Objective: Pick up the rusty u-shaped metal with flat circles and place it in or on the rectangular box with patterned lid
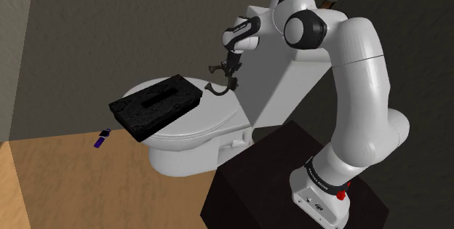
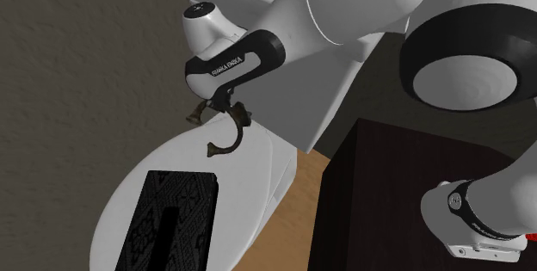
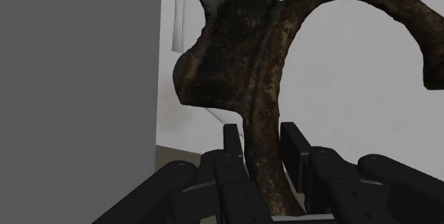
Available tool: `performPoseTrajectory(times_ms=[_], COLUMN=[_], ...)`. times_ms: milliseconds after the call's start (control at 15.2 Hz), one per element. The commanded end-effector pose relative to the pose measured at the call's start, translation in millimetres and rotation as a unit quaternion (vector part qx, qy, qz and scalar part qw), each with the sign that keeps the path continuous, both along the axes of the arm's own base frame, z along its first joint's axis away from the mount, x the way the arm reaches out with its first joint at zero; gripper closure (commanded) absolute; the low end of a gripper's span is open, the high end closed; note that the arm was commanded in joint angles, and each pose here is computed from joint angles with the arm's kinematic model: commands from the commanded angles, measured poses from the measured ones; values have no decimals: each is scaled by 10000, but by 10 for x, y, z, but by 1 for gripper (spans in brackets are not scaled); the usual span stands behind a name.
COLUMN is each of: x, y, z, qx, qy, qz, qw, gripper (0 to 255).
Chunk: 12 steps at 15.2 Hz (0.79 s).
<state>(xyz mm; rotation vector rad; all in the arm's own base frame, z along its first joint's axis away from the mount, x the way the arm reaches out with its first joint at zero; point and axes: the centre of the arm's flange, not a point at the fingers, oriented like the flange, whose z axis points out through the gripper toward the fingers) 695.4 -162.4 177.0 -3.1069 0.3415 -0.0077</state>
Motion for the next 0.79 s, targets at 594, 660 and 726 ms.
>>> performPoseTrajectory(times_ms=[594,660,726], x=[1,1,1], y=[-66,-66,-66], z=[626,679,732], qx=[-25,-25,-25], qy=[-33,-33,-33], qz=[-35,-35,-35], qw=[10000,10000,10000], gripper=[255,255,255])
